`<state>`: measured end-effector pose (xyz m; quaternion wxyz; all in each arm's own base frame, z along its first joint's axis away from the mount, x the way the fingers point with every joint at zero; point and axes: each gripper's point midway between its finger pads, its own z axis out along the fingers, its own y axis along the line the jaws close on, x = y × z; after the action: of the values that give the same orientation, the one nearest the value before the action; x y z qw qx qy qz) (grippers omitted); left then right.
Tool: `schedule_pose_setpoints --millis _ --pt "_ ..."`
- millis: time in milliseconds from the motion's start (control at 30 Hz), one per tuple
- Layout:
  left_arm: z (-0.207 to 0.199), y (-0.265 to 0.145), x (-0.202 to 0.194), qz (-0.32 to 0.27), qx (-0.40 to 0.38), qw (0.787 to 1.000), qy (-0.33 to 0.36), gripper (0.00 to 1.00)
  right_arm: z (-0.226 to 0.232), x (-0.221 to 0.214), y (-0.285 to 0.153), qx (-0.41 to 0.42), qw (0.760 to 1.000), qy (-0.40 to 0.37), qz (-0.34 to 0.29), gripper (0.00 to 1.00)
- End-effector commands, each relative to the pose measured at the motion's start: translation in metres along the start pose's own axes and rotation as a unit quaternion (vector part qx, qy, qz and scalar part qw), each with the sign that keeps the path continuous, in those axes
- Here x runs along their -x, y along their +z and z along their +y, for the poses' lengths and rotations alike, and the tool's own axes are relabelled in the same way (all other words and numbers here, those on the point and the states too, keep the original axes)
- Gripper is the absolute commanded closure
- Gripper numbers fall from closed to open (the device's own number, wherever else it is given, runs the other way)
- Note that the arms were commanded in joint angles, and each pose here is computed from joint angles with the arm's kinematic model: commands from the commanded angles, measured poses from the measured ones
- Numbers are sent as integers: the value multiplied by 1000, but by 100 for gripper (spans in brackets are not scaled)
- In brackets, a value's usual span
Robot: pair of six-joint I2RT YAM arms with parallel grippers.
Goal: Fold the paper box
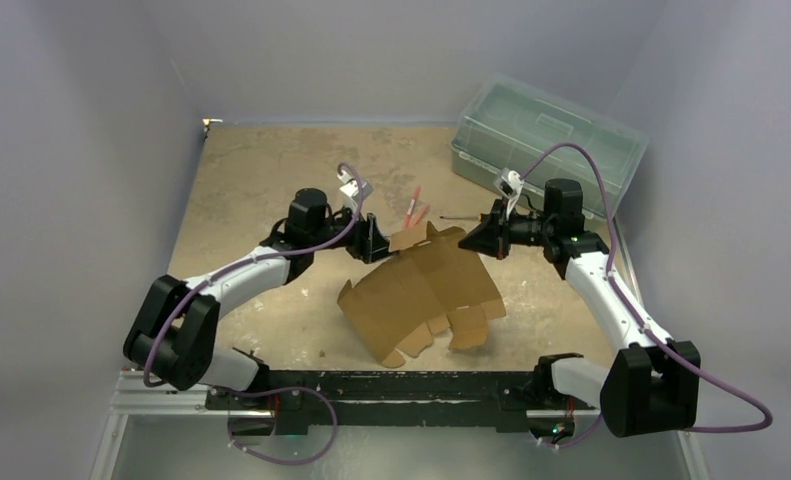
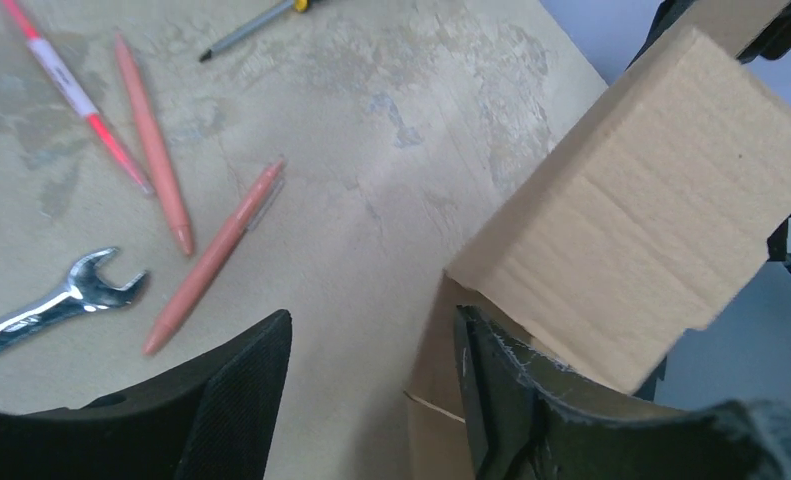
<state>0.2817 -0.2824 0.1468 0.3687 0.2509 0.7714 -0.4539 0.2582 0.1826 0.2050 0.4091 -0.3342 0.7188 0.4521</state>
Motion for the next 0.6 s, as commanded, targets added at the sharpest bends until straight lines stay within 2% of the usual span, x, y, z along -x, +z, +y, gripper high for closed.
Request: schedule_pose_setpoints --millis 0,100,367,567 --pt "-12 -16 36 -58 -7 997 50 37 15 14 -4 27 999 -36 -19 100" --pt "-19 -19 36 -60 -22 996 56 33 20 16 -5 36 998 -43 -22 100" --pt "-42 -18 21 -36 -99 994 39 33 27 20 -8 42 997 -58 -29 100" --pt "-39 -17 8 -21 -101 994 22 34 29 21 -8 50 997 -57 -30 100"
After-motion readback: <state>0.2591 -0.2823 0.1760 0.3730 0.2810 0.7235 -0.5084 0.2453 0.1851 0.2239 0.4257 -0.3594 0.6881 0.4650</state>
